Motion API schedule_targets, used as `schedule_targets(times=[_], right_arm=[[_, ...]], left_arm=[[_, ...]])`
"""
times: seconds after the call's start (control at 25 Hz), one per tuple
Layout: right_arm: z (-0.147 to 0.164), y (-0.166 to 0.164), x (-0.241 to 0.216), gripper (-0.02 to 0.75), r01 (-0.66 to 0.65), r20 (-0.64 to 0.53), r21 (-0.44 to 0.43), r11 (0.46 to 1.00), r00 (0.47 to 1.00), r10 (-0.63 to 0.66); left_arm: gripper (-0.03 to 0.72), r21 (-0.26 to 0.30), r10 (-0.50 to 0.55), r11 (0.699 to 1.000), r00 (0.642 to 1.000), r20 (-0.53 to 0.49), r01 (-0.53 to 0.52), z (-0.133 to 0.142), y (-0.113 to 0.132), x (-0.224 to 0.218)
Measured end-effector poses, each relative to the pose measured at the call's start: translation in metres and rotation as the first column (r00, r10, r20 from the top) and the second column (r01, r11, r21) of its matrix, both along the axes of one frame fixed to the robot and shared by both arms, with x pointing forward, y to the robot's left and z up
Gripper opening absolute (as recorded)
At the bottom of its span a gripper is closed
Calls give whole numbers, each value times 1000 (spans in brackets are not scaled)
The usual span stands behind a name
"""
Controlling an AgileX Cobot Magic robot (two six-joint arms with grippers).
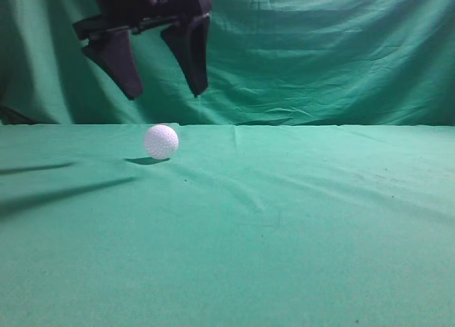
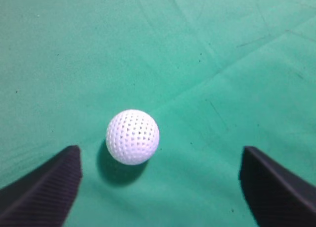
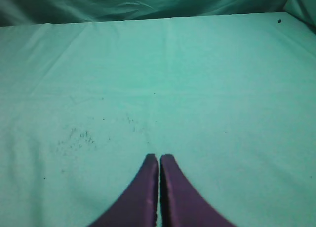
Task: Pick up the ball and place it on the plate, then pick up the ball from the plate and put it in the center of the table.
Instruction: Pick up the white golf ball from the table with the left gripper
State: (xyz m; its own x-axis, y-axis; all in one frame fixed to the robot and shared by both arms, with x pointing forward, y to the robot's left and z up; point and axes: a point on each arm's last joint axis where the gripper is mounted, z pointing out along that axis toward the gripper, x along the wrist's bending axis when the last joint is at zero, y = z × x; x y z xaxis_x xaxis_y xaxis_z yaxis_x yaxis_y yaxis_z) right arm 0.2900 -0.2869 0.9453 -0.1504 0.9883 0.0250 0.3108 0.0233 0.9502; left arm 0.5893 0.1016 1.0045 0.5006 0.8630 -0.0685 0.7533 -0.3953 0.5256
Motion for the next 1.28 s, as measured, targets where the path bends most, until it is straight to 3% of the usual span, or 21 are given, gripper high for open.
schedule_targets(times=[0.04, 0.2, 0.28, 0.44, 0.48, 0.72, 1.0, 1.2, 1.28], right_arm=[[0, 0, 0, 0, 0, 0, 0, 1000, 1000, 0], [0, 0, 0, 0, 0, 0, 0, 1000, 1000, 0], [0, 0, 0, 0, 0, 0, 0, 1000, 1000, 0], [0, 0, 0, 0, 0, 0, 0, 1000, 1000, 0], [0, 0, 0, 0, 0, 0, 0, 1000, 1000, 0], [0, 0, 0, 0, 0, 0, 0, 1000, 1000, 0], [0, 0, 0, 0, 0, 0, 0, 1000, 1000, 0], [0, 0, 0, 0, 0, 0, 0, 1000, 1000, 0], [0, 0, 0, 0, 0, 0, 0, 1000, 1000, 0]], left_arm=[[650, 3, -1, 1000, 1000, -6, 1, -2, -2, 3], [646, 26, -6, 1000, 999, -54, 7, -14, -9, 16], [569, 43, -11, 999, 997, -70, 14, -20, -13, 23], [577, 83, -23, 996, 995, -92, 31, -32, -18, 34], [537, 88, -24, 996, 995, -97, 33, -35, -18, 36], [552, 133, -36, 990, 994, -102, 50, -47, -18, 40], [552, 140, -37, 989, 993, -110, 52, -51, -18, 41], [312, 141, -37, 989, 993, -110, 52, -51, -18, 41], [309, 144, -38, 988, 993, -108, 54, -51, -18, 41]])
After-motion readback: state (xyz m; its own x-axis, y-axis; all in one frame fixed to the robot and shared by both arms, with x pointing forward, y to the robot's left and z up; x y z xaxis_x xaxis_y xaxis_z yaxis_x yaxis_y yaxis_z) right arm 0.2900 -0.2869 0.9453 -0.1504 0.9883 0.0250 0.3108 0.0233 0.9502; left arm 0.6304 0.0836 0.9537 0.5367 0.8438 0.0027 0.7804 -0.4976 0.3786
